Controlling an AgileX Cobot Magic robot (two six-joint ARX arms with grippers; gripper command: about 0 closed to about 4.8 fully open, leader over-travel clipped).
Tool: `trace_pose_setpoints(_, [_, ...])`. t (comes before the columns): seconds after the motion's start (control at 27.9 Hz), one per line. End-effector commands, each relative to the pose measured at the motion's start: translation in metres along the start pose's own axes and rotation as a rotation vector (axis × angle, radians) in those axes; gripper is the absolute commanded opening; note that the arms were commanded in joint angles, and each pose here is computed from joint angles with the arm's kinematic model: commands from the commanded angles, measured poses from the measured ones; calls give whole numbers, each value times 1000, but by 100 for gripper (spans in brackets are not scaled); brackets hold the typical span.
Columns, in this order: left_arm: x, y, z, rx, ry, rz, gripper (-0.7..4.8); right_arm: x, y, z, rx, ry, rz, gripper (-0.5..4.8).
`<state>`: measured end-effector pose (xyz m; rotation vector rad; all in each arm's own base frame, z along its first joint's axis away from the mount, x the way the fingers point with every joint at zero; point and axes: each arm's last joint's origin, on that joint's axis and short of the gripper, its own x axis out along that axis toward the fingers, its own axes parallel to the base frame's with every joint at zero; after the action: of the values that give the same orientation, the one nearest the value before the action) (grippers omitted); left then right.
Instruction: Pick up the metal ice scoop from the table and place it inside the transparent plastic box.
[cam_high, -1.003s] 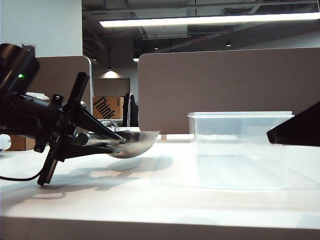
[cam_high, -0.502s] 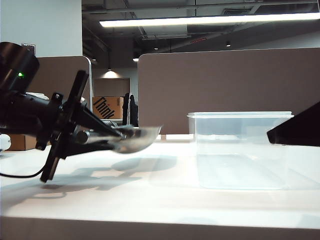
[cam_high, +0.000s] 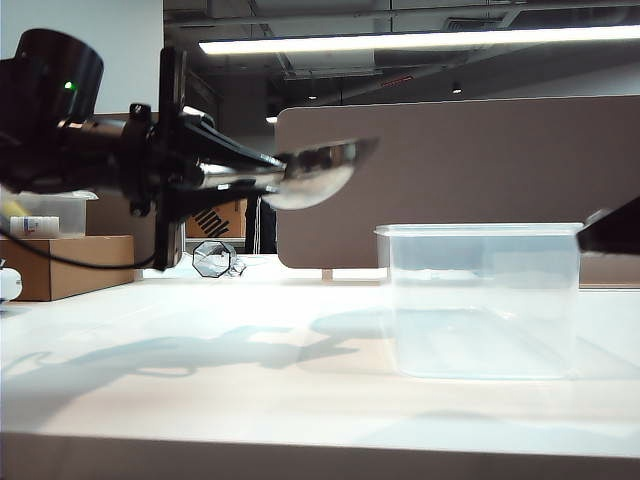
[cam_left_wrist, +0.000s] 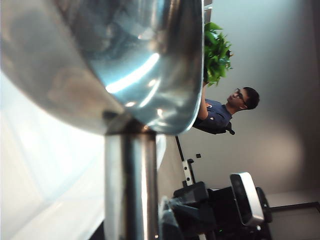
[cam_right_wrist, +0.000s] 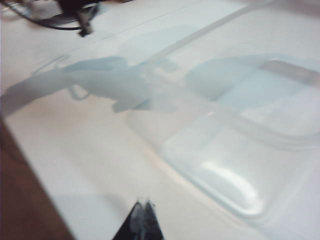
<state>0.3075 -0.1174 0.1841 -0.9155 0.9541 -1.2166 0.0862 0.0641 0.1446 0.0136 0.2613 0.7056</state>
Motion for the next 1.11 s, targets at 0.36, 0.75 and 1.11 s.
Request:
trace_pose_setpoints(0.36, [53, -58, 27, 112, 123, -59, -6, -11, -15, 11, 11, -150, -155, -1])
trace_pose_setpoints(0.75, [109, -80, 6, 87, -105, 153, -6, -16, -15, 16, -1, -219, -161, -1])
trace_pose_setpoints(1.11, [141, -80, -12, -92, -266, 203, -6, -17, -16, 16, 0, -229, -182, -1])
